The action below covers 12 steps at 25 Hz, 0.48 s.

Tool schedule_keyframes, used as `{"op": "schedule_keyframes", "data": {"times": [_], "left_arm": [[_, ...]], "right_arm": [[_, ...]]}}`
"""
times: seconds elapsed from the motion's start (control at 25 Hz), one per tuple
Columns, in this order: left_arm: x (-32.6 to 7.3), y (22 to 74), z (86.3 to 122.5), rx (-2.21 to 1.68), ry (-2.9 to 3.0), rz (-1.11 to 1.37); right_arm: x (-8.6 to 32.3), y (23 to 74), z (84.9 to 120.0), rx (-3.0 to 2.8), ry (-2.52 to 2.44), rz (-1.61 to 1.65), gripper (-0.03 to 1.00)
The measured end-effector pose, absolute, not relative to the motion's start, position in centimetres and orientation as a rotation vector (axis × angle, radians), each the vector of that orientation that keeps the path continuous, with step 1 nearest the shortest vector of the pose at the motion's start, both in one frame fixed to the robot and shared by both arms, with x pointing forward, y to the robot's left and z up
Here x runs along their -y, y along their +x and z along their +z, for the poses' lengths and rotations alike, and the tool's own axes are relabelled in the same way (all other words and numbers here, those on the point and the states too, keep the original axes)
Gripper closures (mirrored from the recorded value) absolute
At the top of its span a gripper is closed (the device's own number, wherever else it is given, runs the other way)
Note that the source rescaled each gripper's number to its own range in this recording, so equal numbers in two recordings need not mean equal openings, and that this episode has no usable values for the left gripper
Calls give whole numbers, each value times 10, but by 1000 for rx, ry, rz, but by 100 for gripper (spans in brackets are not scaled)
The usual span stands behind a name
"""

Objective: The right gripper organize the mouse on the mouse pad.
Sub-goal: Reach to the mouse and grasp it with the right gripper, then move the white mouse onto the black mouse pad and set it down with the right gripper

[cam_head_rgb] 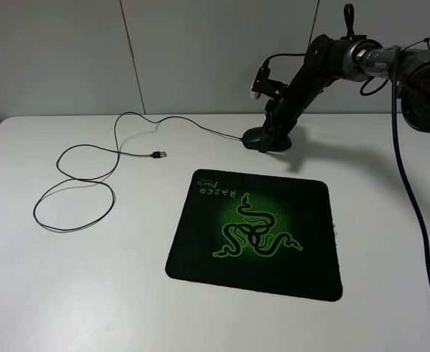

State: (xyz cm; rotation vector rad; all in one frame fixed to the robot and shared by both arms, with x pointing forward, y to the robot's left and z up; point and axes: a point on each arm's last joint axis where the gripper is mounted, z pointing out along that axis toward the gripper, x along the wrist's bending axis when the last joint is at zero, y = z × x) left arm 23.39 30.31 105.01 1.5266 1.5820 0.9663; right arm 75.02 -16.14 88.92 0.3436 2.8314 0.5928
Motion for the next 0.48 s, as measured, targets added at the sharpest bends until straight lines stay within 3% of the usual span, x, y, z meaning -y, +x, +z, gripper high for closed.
{"op": "schedule_keyframes", "data": {"times": [0.2, 0.48], "left_arm": [[-303, 234, 1050, -1582, 1527, 966], [-303, 234, 1050, -1582, 1527, 966]], "right_arm": [[162, 750, 895, -2823, 347, 595, 96], [162, 743, 935, -2809, 373, 621, 96]]}}
